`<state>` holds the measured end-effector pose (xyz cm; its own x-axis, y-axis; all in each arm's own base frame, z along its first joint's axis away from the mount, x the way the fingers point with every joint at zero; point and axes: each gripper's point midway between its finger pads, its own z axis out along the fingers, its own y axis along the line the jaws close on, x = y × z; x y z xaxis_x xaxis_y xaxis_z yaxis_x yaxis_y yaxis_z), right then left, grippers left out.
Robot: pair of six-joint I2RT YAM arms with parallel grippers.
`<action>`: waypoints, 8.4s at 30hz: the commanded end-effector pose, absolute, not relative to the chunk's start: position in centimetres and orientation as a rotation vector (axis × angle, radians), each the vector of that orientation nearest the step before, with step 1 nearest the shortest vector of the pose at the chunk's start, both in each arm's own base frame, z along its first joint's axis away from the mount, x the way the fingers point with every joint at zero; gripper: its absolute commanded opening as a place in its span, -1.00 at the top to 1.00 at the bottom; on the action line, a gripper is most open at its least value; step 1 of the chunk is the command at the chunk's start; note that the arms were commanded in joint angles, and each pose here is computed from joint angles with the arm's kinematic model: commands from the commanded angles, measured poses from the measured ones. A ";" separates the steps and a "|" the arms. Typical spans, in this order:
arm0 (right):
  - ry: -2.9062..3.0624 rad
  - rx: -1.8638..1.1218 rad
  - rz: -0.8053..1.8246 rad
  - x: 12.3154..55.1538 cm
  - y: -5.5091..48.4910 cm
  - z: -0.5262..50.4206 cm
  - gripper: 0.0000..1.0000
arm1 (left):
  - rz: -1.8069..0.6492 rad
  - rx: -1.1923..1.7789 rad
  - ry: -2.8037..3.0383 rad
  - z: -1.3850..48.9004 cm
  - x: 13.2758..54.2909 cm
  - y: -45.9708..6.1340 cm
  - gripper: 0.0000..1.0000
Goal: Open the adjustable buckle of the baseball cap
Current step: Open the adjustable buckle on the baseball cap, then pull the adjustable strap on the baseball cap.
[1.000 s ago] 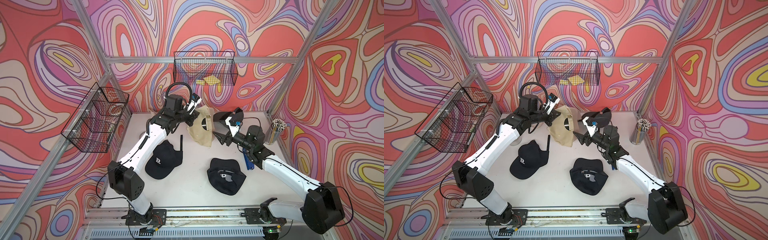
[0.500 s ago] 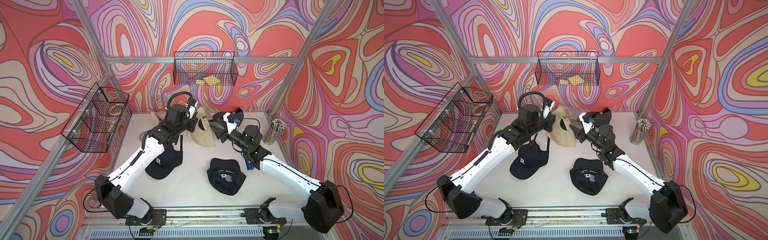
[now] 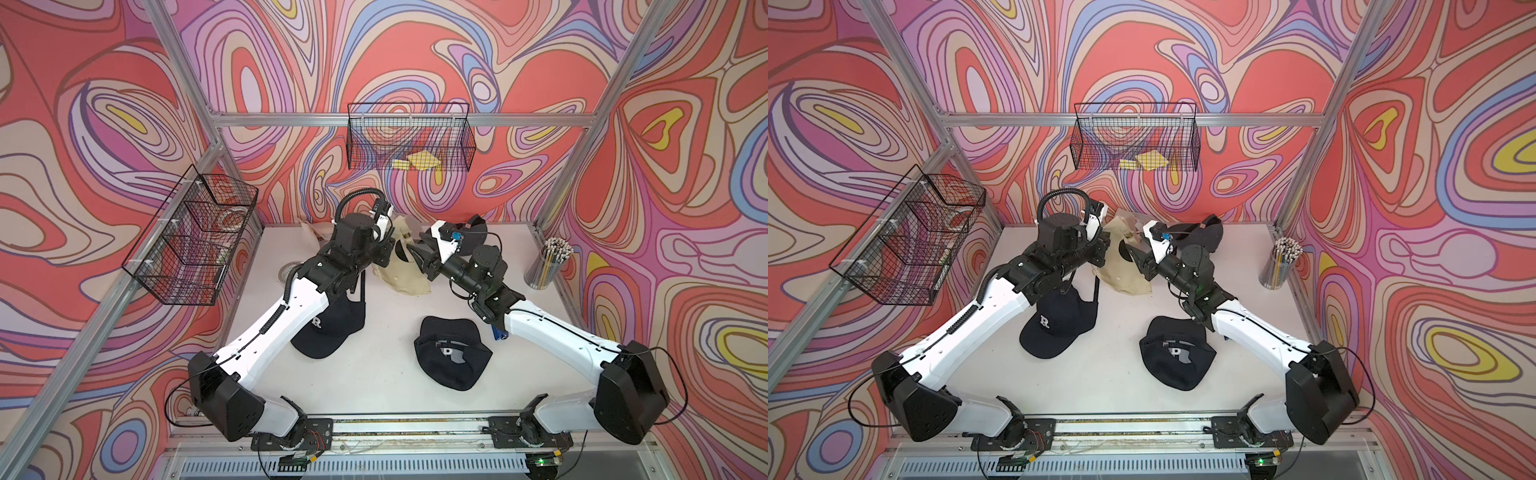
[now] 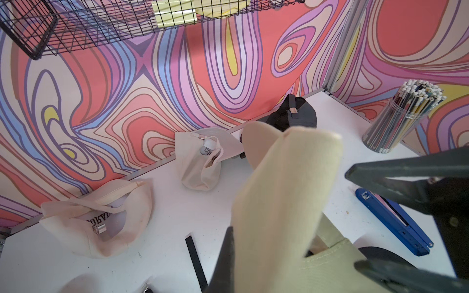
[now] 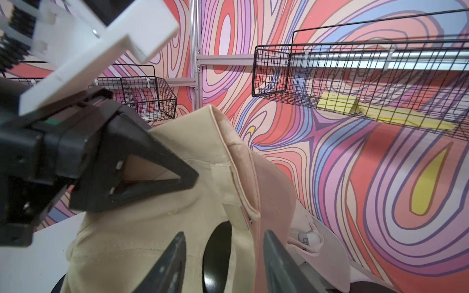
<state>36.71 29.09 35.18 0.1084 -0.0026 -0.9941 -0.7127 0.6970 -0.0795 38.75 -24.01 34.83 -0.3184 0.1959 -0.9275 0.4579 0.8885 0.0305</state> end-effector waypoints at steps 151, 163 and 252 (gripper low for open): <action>1.525 -1.054 0.948 37.0 27.6 28.9 1.00 | -0.755 0.822 1.770 32.5 35.9 -27.1 -0.84; 1.515 -1.147 1.045 35.7 28.0 28.6 1.00 | -0.798 1.080 1.576 30.8 35.4 -29.6 -0.55; 1.642 -0.928 1.163 36.5 25.3 27.4 -0.15 | -1.074 0.684 1.631 31.9 38.1 -30.3 1.00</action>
